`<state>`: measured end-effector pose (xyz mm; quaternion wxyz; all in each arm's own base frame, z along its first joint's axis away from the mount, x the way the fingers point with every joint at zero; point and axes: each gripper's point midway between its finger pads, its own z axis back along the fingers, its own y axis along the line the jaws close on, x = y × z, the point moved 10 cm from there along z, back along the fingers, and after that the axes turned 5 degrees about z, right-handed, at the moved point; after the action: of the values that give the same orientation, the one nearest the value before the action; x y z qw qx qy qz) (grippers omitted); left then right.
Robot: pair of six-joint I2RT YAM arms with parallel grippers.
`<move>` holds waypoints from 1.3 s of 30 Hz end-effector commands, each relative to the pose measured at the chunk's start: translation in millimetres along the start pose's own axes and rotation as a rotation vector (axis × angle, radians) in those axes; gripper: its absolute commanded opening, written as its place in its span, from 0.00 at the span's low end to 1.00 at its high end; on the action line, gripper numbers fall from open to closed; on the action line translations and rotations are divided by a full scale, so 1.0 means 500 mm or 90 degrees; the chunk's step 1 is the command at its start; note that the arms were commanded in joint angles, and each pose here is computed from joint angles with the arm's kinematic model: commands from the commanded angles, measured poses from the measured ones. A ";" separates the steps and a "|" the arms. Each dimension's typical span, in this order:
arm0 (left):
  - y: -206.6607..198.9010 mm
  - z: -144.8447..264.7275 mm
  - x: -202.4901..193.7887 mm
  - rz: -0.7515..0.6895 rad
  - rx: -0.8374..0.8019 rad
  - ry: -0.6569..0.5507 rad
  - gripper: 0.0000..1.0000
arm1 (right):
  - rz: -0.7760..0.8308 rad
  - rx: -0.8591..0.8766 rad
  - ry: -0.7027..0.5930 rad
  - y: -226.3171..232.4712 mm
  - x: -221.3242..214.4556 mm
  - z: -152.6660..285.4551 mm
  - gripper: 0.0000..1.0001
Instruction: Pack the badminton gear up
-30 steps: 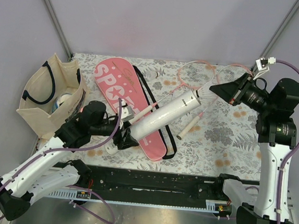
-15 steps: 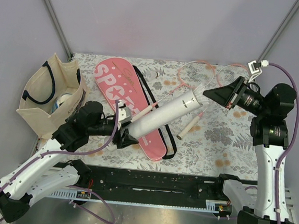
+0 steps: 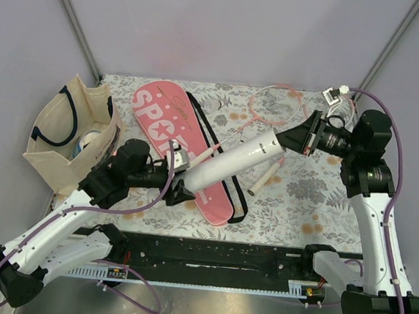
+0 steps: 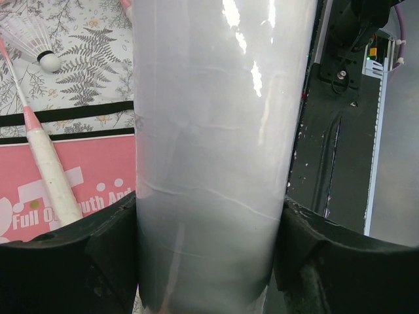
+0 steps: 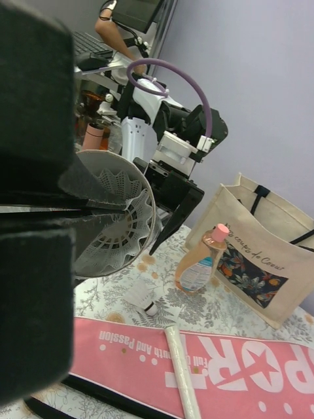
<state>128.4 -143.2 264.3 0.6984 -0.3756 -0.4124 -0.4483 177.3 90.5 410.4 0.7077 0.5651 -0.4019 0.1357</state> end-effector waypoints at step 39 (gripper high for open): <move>0.018 0.053 0.023 0.026 0.241 -0.112 0.46 | -0.007 -0.160 -0.146 -0.002 0.058 0.013 0.54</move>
<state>129.7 -126.5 259.4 0.7424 -0.3054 -0.4668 -0.3710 192.7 80.3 427.5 0.7266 0.5215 -0.4437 0.0567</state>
